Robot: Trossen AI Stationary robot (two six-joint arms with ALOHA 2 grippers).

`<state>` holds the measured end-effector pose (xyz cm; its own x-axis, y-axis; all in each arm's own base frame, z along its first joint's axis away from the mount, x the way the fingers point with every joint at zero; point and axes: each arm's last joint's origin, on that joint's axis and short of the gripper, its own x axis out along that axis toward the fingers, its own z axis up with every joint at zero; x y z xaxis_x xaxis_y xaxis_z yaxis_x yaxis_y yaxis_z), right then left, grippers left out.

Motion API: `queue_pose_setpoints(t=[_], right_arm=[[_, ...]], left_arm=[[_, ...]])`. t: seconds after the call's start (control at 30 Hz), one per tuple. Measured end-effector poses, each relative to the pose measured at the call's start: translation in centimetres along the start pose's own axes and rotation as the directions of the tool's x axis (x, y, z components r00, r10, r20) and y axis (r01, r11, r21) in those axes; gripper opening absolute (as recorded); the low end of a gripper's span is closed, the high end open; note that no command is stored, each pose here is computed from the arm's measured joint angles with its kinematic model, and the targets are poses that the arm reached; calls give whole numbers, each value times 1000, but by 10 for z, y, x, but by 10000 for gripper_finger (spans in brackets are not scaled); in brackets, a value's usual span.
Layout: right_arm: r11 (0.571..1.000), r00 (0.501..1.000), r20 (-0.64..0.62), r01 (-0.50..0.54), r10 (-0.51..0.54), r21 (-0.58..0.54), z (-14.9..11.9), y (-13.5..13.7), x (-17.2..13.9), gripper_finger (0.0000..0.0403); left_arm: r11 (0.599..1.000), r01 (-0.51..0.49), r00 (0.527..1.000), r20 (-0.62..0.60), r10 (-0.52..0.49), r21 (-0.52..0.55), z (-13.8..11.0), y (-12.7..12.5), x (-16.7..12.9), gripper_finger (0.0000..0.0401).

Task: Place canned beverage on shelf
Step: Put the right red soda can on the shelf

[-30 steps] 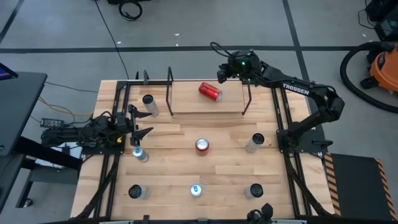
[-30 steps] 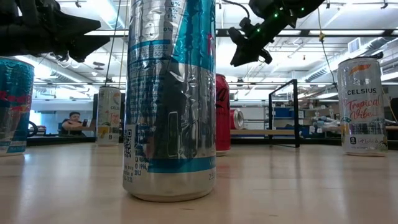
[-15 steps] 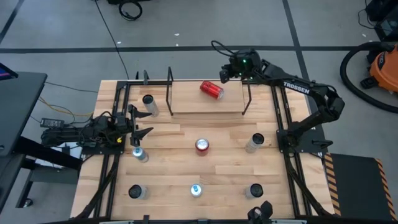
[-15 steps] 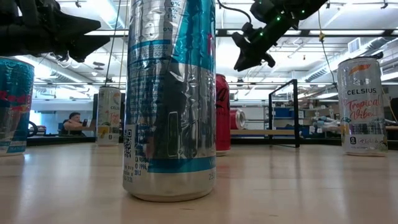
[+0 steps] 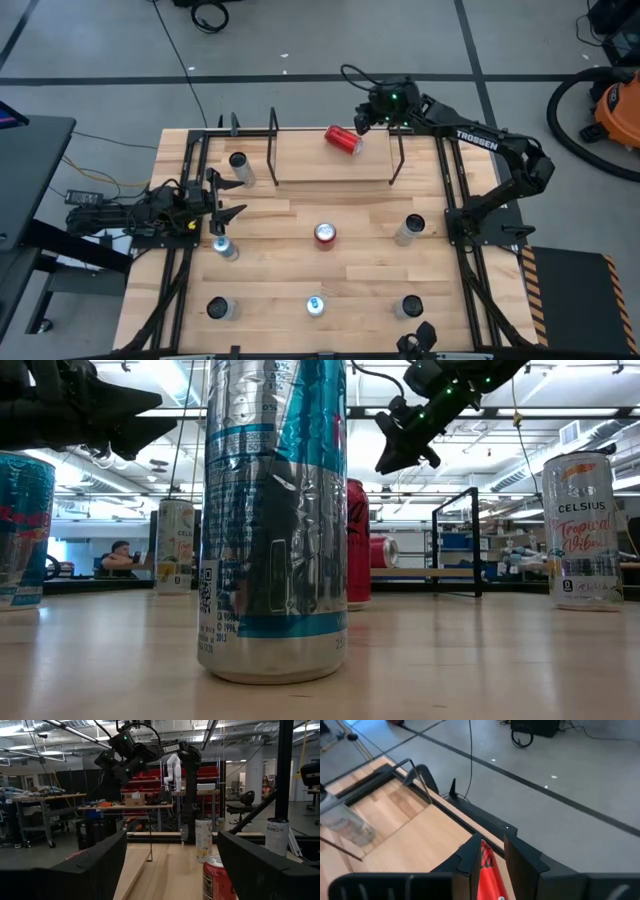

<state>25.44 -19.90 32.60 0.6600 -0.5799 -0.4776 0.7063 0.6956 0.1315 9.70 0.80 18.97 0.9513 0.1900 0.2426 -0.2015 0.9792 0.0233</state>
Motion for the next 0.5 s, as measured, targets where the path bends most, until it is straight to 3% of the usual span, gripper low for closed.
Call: queue_pose_setpoints(t=[0.33, 0.5], right_arm=[[978, 997, -66, -45, 33, -203, -12, 9, 18, 179], [977, 993, -113, -44, 21, -210, -21, 6, 35, 219]], left_arm=[[1000, 3, 999, -39, -3, 6, -4, 0, 0, 316], [1000, 3, 999, -37, -2, 6, -4, 0, 0, 316]])
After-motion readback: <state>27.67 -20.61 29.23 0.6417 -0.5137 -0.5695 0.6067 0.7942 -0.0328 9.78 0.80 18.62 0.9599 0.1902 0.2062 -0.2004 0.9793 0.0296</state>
